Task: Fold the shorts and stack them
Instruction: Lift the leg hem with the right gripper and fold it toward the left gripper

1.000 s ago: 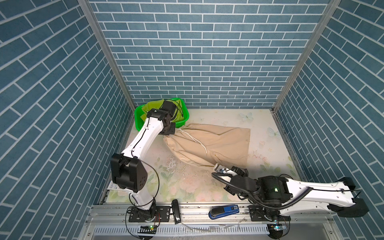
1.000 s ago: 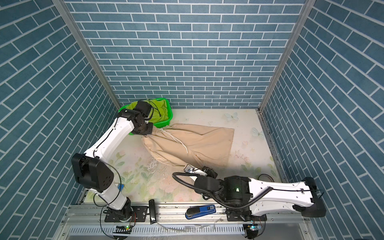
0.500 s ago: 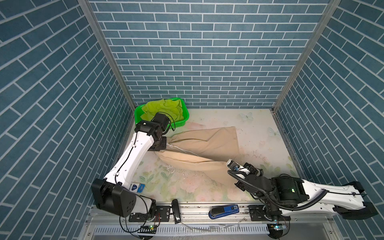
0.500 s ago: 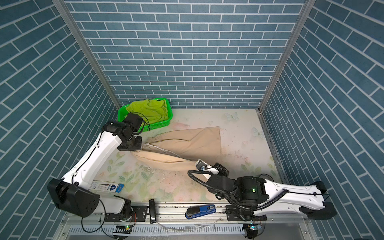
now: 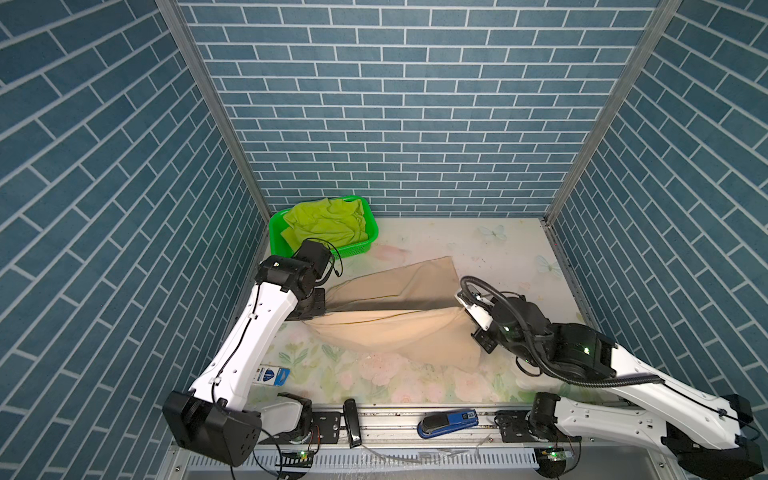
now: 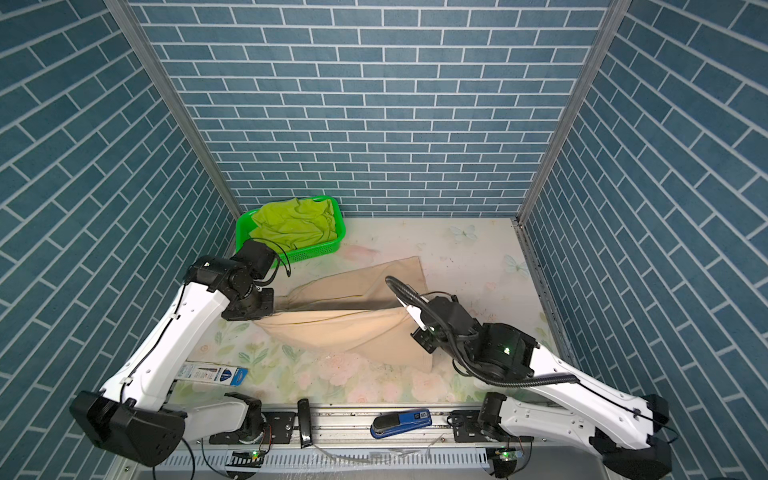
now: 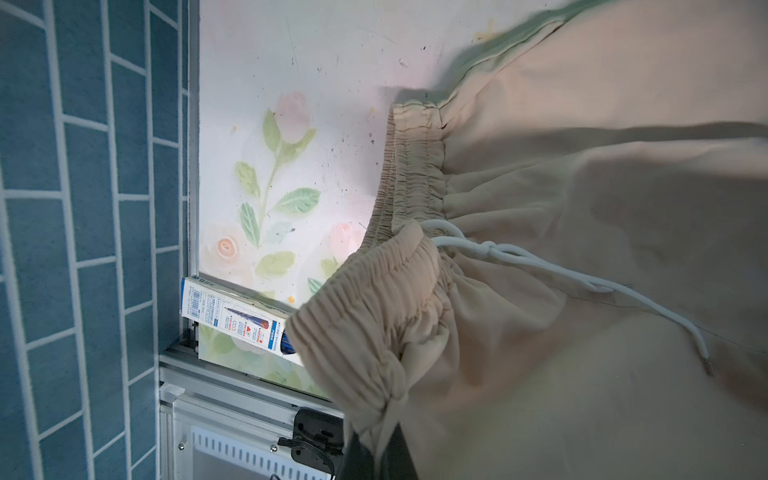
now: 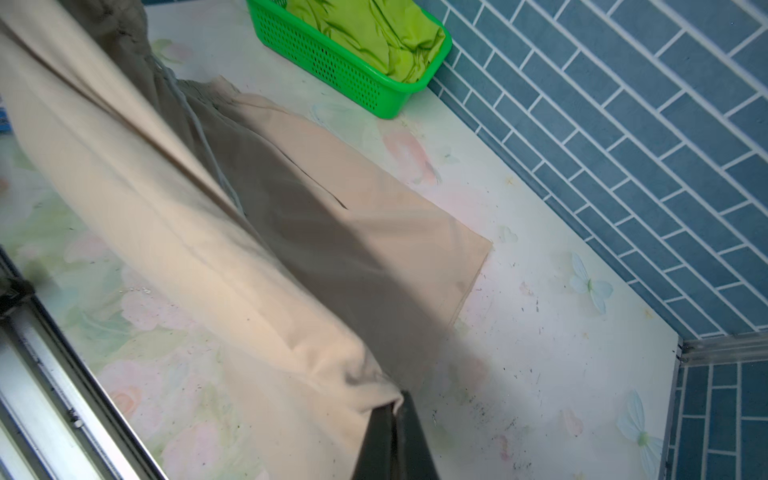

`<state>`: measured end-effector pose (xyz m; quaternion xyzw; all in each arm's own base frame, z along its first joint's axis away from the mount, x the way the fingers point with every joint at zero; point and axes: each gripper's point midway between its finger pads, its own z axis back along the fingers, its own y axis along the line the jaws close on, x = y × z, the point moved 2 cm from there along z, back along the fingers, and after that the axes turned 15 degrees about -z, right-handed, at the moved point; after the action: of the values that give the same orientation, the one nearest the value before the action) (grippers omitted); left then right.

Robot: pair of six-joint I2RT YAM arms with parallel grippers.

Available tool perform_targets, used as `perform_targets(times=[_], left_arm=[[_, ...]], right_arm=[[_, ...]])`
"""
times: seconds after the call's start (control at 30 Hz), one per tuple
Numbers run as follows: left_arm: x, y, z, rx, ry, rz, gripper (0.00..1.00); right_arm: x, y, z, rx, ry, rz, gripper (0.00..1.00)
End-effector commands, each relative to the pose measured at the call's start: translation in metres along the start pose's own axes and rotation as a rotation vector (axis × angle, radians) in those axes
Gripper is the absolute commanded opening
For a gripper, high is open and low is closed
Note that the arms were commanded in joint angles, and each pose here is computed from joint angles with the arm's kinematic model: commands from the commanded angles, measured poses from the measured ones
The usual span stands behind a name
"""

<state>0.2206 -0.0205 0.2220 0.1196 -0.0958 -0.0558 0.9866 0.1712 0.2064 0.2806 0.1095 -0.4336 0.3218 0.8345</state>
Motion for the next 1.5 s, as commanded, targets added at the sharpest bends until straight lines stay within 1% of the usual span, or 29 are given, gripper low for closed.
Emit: perform_targets(times=[0.0,0.17,0.3,0.37,0.47,0.53,0.67,0.73,0.87,0.97,1.1,1.2,1.3,1.33,1.4,1.47], left_arm=[[-0.006,0.016,-0.008,0.100,0.080,-0.039,0.05],[0.009,0.020,-0.010,0.077,0.088,-0.035,0.05],[0.022,0.024,-0.018,0.078,0.134,-0.052,0.04],[0.031,0.026,-0.018,0.078,0.141,-0.053,0.00],[0.044,0.024,-0.005,0.042,0.080,-0.041,0.00],[0.046,0.024,0.005,0.025,0.042,-0.034,0.00],[0.036,0.024,0.010,0.011,0.038,-0.038,0.00],[0.024,0.024,0.011,0.009,0.044,-0.031,0.00],[-0.001,0.023,0.018,-0.015,0.021,-0.015,0.00],[-0.017,0.024,0.023,-0.021,0.027,-0.007,0.00],[-0.030,0.018,0.026,-0.069,0.025,0.005,0.00],[-0.035,0.021,0.026,-0.054,0.025,-0.002,0.01],[-0.032,0.021,0.017,-0.041,0.065,-0.028,0.02],[-0.029,0.020,0.014,-0.042,0.080,-0.036,0.02],[-0.020,0.017,0.005,-0.041,0.105,-0.051,0.02],[-0.013,0.019,-0.003,-0.025,0.135,-0.062,0.02]], right_arm=[[0.012,0.001,-0.009,0.086,0.041,0.055,0.00],[0.023,-0.025,-0.036,0.113,0.111,0.006,0.00],[0.030,-0.049,-0.051,0.127,0.159,-0.034,0.00],[0.041,-0.052,-0.051,0.147,0.168,-0.037,0.00],[0.066,-0.050,-0.032,0.173,0.123,-0.039,0.00],[0.071,-0.047,-0.015,0.191,0.082,-0.038,0.00],[0.053,-0.048,0.010,0.170,0.071,-0.053,0.00],[0.040,-0.048,0.025,0.161,0.078,-0.074,0.00],[0.023,-0.049,0.059,0.138,0.047,-0.106,0.00],[0.013,-0.047,0.066,0.142,0.065,-0.123,0.00],[0.012,-0.042,0.060,0.172,0.092,-0.132,0.00],[0.017,-0.045,0.052,0.154,0.106,-0.106,0.00],[0.020,-0.053,0.023,0.109,0.173,-0.064,0.00],[0.022,-0.053,0.013,0.115,0.195,-0.057,0.00],[0.029,-0.056,-0.010,0.118,0.227,-0.053,0.00],[0.037,-0.060,-0.024,0.111,0.242,-0.060,0.00]])
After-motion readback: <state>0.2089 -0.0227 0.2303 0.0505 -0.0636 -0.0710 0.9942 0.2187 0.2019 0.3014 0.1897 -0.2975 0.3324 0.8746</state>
